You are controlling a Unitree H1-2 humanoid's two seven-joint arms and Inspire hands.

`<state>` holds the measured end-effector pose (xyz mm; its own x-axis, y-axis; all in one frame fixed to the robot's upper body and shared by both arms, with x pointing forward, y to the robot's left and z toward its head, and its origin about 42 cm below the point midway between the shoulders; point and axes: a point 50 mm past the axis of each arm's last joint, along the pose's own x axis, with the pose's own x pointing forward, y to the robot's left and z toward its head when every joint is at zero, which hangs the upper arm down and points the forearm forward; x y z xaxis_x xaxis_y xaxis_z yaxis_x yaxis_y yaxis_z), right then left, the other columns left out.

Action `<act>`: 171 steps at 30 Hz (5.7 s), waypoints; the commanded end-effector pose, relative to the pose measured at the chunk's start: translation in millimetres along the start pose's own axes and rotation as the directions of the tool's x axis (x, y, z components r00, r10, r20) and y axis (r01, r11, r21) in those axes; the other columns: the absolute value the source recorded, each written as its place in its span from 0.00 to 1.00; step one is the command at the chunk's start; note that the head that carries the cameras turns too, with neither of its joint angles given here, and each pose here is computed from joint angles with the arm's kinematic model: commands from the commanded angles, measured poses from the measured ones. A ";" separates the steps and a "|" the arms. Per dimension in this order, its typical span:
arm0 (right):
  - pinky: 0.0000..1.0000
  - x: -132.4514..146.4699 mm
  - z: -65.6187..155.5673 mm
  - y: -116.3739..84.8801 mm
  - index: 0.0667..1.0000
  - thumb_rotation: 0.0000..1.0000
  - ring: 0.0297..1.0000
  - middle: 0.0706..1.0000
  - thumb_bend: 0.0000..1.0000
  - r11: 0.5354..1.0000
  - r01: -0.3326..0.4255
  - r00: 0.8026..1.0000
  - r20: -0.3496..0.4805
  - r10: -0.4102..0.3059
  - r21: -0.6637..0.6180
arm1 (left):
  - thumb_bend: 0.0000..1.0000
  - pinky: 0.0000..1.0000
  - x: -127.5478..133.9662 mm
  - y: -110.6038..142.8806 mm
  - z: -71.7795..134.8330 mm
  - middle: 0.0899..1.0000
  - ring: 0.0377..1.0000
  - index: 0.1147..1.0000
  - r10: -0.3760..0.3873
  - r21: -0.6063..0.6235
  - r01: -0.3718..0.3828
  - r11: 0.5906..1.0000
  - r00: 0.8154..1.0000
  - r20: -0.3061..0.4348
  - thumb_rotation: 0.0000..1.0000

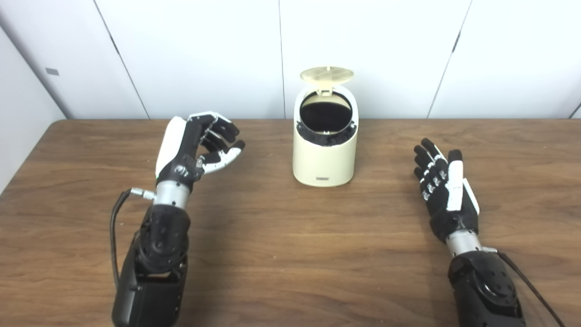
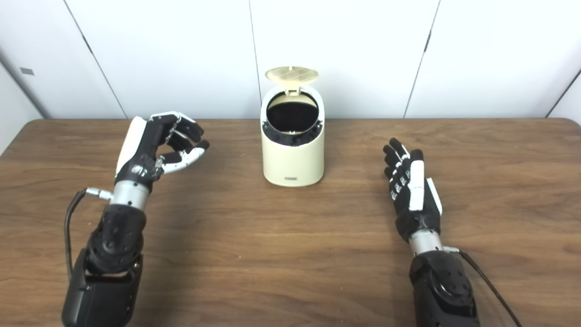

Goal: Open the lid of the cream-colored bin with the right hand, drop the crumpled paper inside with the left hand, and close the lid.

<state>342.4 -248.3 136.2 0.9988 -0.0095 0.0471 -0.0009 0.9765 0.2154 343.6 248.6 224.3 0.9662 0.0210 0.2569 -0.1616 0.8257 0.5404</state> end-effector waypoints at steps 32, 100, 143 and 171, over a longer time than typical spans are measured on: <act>0.99 7.0 21.6 -4.8 0.89 1.00 0.96 0.90 0.64 0.992 0.003 0.994 0.105 0.011 -0.130 | 0.54 1.00 -65.4 -17.0 -88.0 1.00 1.00 1.00 0.000 -0.517 -0.050 0.854 0.995 -0.096 1.00; 0.82 106.5 175.2 119.0 0.88 1.00 0.88 0.90 0.59 0.618 -0.076 0.837 0.287 0.466 -0.782 | 0.47 1.00 -83.7 -40.9 -97.3 1.00 1.00 1.00 -0.075 -0.584 -0.036 0.811 0.984 -0.164 1.00; 0.93 72.8 142.4 93.7 0.87 1.00 0.98 0.92 0.56 0.446 -0.164 0.863 0.091 0.496 -0.880 | 0.47 1.00 -80.7 -44.2 -91.9 1.00 1.00 1.00 -0.070 -0.577 -0.034 0.816 0.985 -0.157 1.00; 1.00 66.7 107.8 109.3 0.95 1.00 1.00 0.99 0.64 0.135 -0.210 0.833 -0.104 0.544 -0.968 | 0.46 0.98 -80.1 -50.0 -86.1 1.00 1.00 1.00 -0.072 -0.600 -0.038 0.799 0.985 -0.158 1.00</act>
<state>401.7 -169.6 265.9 0.8531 0.5143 0.0877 -0.1364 0.3822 -0.9139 296.9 260.4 113.4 0.9934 0.0541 0.1015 -0.0500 0.9978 -0.0426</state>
